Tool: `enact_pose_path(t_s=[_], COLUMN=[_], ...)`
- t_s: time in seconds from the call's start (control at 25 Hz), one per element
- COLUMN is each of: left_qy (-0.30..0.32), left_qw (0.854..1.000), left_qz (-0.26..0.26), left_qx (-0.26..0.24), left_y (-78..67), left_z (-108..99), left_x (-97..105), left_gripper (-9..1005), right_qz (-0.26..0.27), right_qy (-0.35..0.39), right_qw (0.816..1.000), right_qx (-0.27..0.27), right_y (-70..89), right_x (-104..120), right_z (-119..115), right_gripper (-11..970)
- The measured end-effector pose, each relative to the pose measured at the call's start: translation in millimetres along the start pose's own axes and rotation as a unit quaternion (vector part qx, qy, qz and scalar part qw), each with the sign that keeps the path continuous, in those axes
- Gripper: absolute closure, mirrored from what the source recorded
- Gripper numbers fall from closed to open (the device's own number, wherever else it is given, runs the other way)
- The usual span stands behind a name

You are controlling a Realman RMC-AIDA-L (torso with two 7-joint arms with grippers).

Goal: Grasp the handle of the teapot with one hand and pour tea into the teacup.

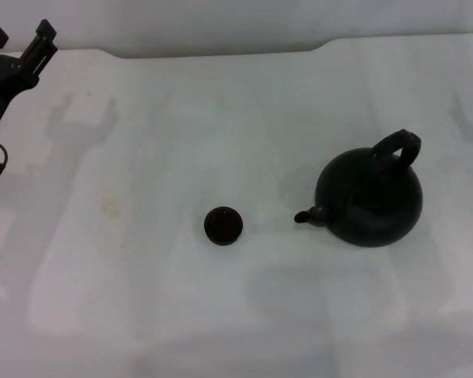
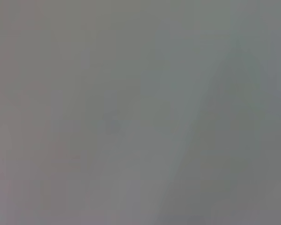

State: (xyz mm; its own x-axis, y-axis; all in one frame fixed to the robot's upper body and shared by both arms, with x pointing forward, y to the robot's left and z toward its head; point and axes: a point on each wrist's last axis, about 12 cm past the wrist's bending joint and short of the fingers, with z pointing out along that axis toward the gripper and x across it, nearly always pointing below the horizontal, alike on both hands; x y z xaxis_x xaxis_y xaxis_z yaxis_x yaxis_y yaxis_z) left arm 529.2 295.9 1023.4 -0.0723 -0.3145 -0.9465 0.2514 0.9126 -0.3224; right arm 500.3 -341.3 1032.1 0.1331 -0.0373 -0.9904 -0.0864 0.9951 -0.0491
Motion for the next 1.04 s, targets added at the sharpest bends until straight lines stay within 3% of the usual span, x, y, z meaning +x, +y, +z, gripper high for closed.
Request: enact_pose_path(t_s=[1.04], left_qy=[-0.002], left_qw=[1.000], left_qz=[-0.002], left_qx=[0.000], left_y=[-0.1], left_z=[0.7], left_x=[-0.7], left_gripper=[118], right_qz=[-0.002], right_qy=[0.000], right_qw=[1.000], right_qx=[-0.001], right_y=[-0.3], right_x=[-0.2], right_z=[0.8], right_gripper=[83])
